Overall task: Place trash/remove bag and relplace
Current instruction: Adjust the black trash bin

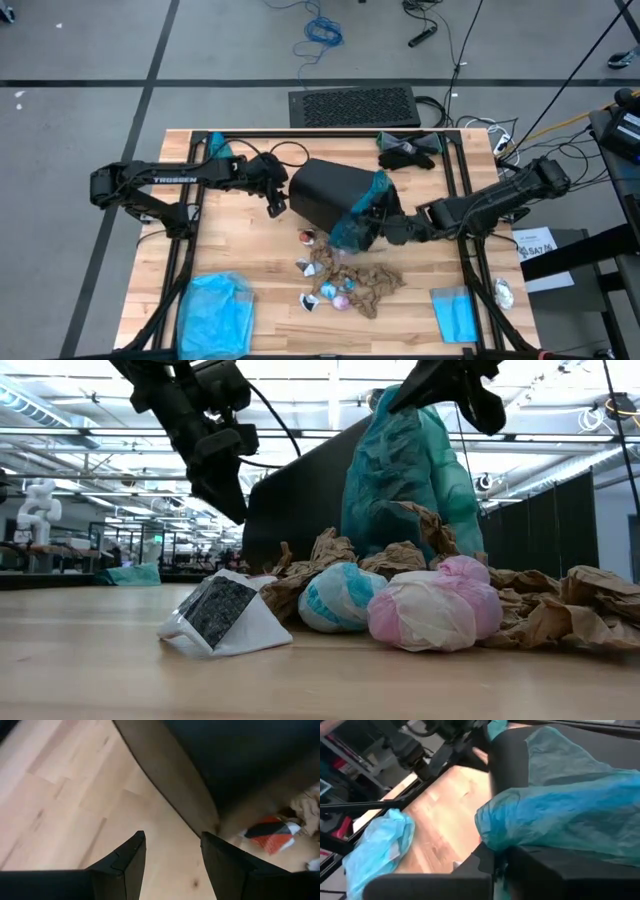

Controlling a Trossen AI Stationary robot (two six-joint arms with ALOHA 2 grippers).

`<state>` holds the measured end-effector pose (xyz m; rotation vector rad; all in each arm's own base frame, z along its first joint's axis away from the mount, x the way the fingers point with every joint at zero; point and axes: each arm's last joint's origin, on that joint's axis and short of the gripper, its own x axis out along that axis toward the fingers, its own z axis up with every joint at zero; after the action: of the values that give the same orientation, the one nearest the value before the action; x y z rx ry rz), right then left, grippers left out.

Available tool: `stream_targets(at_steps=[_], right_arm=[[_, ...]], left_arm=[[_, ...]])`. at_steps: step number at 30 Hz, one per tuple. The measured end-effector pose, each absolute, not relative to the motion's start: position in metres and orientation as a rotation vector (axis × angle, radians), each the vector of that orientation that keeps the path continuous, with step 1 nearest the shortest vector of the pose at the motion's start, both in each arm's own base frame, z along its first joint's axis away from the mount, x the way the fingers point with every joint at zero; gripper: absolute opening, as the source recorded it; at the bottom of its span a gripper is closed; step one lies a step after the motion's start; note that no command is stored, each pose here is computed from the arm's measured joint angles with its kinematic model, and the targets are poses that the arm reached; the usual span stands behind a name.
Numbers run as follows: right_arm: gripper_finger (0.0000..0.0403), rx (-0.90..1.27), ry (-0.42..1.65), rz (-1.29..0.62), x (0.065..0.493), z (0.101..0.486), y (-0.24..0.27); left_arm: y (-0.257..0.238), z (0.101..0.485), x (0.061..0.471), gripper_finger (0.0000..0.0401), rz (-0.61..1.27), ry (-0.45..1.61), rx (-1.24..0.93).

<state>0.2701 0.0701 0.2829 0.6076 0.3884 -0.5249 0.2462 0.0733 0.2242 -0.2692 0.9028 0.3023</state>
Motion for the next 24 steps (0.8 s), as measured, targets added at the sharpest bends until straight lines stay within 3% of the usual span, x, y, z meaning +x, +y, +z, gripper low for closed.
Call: stream_targets(at_steps=[12, 16, 24], right_arm=[[0.0001, 0.385, 0.654, -0.449, 0.272, 0.395, -0.001], [0.0000, 0.359, 0.722, -0.416, 0.290, 0.395, -0.027], [0.0000, 0.299, 0.800, -0.363, 0.345, 0.355, -0.052]], left_arm=[[0.041, 0.247, 0.220, 0.0184, 0.224, 0.928, -0.368], [0.026, 0.257, 0.211, 0.0184, 0.191, 0.907, -0.392], [0.002, 0.260, 0.209, 0.0184, 0.201, 0.905, -0.387]])
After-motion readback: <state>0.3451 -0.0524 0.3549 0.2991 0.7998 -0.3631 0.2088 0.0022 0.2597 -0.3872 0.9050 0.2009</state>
